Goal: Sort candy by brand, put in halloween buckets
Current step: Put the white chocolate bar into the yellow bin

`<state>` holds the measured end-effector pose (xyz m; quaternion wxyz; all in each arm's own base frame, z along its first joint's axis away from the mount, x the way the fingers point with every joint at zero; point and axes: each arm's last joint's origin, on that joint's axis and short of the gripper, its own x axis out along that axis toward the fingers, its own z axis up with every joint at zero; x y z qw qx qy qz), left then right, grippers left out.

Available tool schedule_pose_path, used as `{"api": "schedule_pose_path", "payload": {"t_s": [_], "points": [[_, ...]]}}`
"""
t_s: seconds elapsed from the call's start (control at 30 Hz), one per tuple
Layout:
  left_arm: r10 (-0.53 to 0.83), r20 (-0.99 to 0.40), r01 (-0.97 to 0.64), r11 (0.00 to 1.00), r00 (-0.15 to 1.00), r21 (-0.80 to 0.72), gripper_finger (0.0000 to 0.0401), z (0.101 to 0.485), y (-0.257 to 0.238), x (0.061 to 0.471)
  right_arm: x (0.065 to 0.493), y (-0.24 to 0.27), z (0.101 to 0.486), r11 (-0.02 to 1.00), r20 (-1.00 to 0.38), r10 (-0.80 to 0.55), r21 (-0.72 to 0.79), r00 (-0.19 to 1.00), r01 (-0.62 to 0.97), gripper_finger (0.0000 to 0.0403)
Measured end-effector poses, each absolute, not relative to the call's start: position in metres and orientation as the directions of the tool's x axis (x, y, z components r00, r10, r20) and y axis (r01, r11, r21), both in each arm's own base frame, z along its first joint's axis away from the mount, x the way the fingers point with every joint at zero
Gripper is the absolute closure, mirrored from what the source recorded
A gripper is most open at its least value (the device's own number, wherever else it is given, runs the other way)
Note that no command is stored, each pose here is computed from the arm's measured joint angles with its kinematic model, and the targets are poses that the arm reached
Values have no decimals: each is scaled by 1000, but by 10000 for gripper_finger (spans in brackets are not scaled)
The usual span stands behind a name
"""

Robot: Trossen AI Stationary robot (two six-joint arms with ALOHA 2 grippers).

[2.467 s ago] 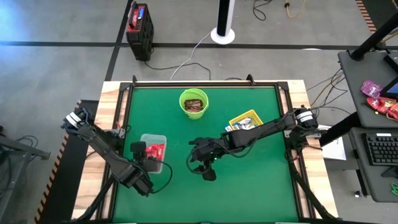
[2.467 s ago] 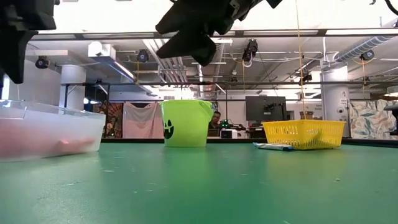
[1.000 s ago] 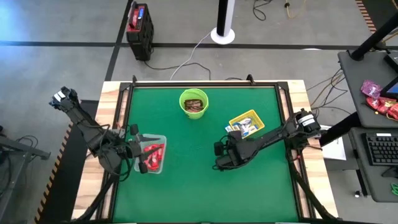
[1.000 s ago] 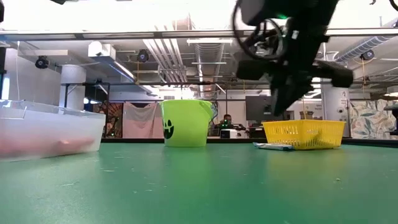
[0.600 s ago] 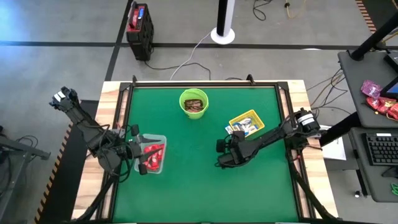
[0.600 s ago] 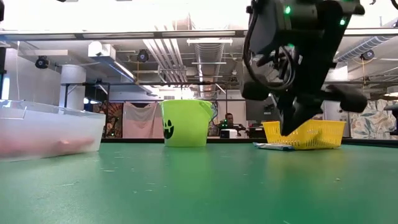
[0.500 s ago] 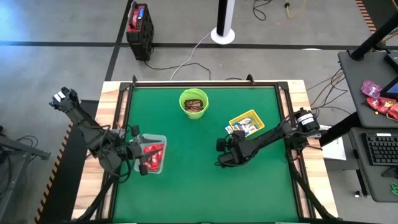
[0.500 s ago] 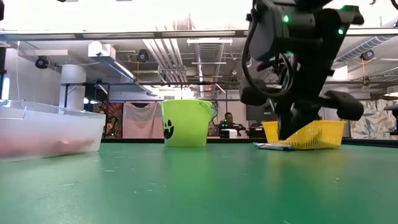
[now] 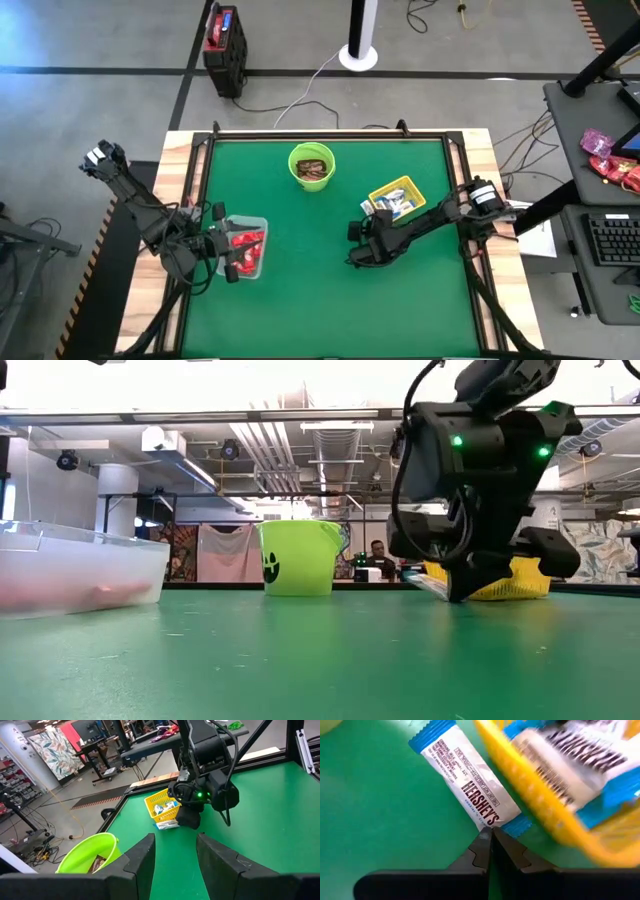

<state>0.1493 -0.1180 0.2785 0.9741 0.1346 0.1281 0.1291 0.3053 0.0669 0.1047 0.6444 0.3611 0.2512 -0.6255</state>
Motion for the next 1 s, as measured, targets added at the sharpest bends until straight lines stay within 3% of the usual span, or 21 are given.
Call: {"api": "schedule_pose_path", "payload": {"t_s": [0.2, 0.4, 0.47, 0.57, 0.8, 1.0], "points": [[286, -215, -217, 931, 934, 294, 274, 279, -118, 149, 319, 83, 118, 12, -836, -527, 171, 152, 985, 392], [286, -214, -218, 931, 934, 293, 274, 279, -118, 149, 337, 95, 151, 136, -843, -490, 176, 221, 975, 392], [285, -213, -218, 932, 935, 290, 274, 279, -118, 149, 340, 95, 159, 197, -842, -496, 132, 215, 971, 392], [285, -213, -218, 932, 935, 290, 274, 279, -118, 149, 345, 93, 165, 368, -839, -493, 39, 230, 929, 392], [282, -214, -220, 936, 935, 274, 274, 279, -118, 149, 336, 99, 162, 518, -727, -634, -146, 263, 843, 381], [277, -217, -215, 939, 936, 269, 274, 279, -118, 149, 313, 126, 140, 632, -603, -690, -234, 400, 739, 344]]}}
